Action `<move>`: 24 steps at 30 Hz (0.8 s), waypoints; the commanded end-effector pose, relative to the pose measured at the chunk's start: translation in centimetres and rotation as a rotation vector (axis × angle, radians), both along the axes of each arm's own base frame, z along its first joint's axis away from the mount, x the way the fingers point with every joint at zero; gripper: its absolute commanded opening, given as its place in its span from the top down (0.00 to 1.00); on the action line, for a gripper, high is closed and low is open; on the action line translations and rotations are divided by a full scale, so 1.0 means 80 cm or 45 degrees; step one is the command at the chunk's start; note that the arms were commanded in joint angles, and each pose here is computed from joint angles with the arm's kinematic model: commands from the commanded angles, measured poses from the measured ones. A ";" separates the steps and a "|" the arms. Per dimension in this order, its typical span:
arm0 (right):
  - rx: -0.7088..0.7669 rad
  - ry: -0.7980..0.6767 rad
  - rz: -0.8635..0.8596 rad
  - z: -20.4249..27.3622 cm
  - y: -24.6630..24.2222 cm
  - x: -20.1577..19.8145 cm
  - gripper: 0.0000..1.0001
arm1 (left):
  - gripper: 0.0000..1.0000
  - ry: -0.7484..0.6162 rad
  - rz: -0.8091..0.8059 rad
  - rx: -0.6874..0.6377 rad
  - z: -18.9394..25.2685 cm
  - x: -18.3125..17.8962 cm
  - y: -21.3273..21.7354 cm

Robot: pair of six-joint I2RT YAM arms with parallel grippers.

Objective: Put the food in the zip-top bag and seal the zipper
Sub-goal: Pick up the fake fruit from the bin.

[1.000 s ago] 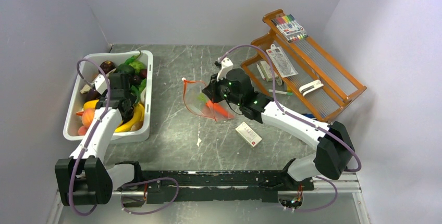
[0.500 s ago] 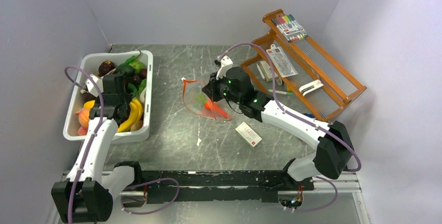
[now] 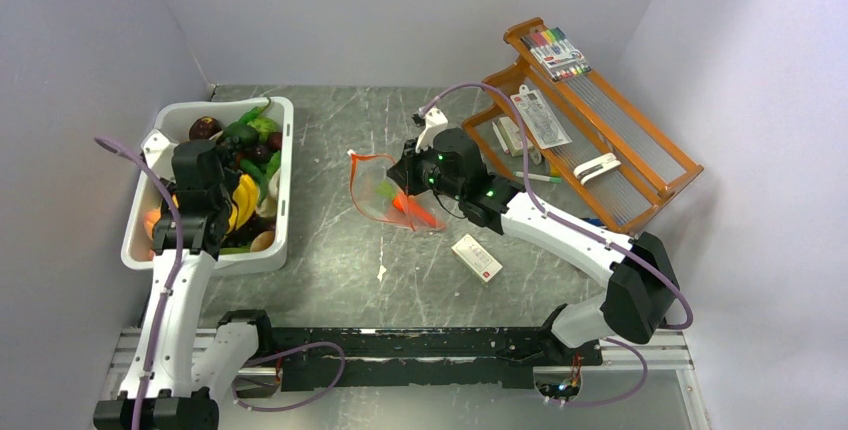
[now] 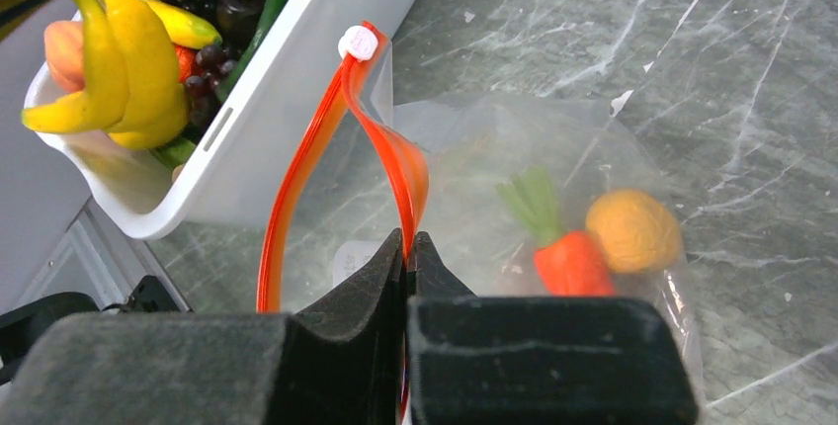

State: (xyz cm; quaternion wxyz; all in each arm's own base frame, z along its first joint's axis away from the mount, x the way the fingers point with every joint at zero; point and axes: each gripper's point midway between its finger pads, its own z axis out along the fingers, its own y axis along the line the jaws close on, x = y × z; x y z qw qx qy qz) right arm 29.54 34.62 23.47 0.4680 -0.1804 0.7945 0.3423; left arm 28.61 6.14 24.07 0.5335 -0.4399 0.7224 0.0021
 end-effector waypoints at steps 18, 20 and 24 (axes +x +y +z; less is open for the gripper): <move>0.122 0.036 -0.006 0.029 0.013 0.001 1.00 | 0.93 -0.386 -0.209 0.070 0.141 -0.029 -0.026; 0.129 0.048 0.001 0.030 0.016 0.001 1.00 | 0.93 -0.417 -0.264 0.043 0.148 -0.030 -0.037; 0.158 0.058 0.001 0.030 0.020 0.002 1.00 | 0.93 -0.479 -0.421 -0.016 0.166 -0.032 -0.068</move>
